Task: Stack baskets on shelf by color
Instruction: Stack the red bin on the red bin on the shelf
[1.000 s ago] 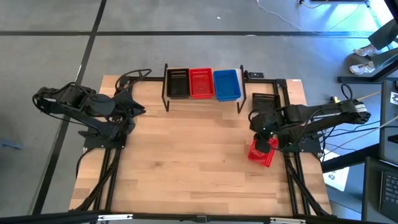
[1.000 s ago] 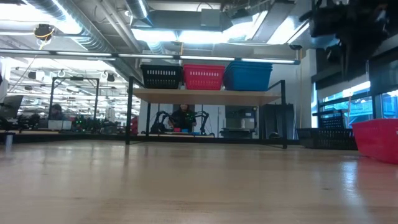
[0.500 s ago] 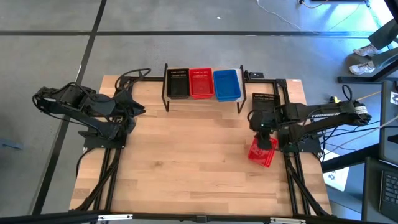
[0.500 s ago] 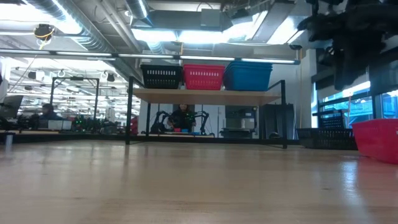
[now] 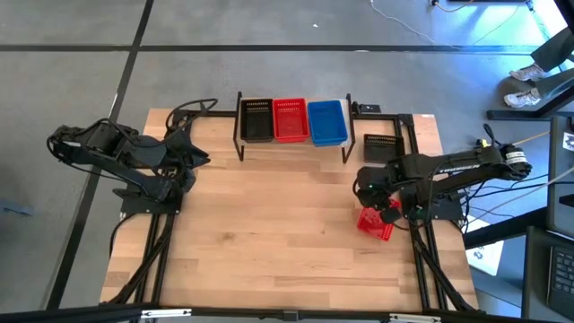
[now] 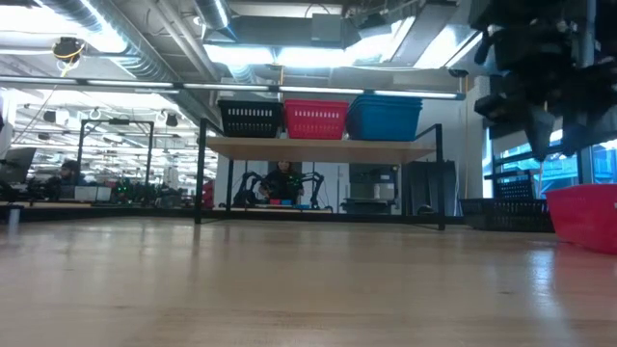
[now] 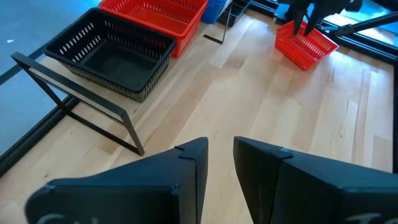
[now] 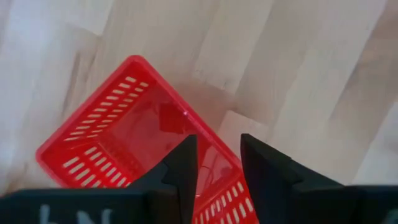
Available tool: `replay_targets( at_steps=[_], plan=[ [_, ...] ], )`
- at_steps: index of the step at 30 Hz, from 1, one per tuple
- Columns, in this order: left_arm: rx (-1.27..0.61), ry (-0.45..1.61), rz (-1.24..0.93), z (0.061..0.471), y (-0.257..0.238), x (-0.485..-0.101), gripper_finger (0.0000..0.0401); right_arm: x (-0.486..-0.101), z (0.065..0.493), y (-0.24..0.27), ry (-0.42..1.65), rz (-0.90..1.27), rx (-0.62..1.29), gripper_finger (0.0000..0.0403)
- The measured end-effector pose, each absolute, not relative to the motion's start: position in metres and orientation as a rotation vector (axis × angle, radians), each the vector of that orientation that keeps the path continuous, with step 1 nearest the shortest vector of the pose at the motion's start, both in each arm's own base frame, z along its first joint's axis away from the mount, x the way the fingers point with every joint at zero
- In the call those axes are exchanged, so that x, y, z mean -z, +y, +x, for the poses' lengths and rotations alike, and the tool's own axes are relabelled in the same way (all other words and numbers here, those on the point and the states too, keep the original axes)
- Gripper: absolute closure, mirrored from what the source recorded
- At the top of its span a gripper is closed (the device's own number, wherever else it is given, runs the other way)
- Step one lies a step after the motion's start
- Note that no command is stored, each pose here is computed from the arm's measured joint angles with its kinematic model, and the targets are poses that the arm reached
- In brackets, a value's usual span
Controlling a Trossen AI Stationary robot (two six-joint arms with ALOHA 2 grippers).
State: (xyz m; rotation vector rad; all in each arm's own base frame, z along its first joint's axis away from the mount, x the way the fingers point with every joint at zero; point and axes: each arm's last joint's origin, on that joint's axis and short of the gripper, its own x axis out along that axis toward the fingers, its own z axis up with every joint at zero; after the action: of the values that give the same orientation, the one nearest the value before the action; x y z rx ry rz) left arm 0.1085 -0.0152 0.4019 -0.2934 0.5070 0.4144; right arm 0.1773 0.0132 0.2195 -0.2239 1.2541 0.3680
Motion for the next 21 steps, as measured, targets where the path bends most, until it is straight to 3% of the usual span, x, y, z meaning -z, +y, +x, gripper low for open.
replay_targets(
  at_steps=[21],
  plan=[
    [-0.418,0.505,-0.295,0.109,-0.015,-0.402,0.0332,-0.174,0.201,0.014,1.501,-0.197,-0.397,0.0284]
  ],
)
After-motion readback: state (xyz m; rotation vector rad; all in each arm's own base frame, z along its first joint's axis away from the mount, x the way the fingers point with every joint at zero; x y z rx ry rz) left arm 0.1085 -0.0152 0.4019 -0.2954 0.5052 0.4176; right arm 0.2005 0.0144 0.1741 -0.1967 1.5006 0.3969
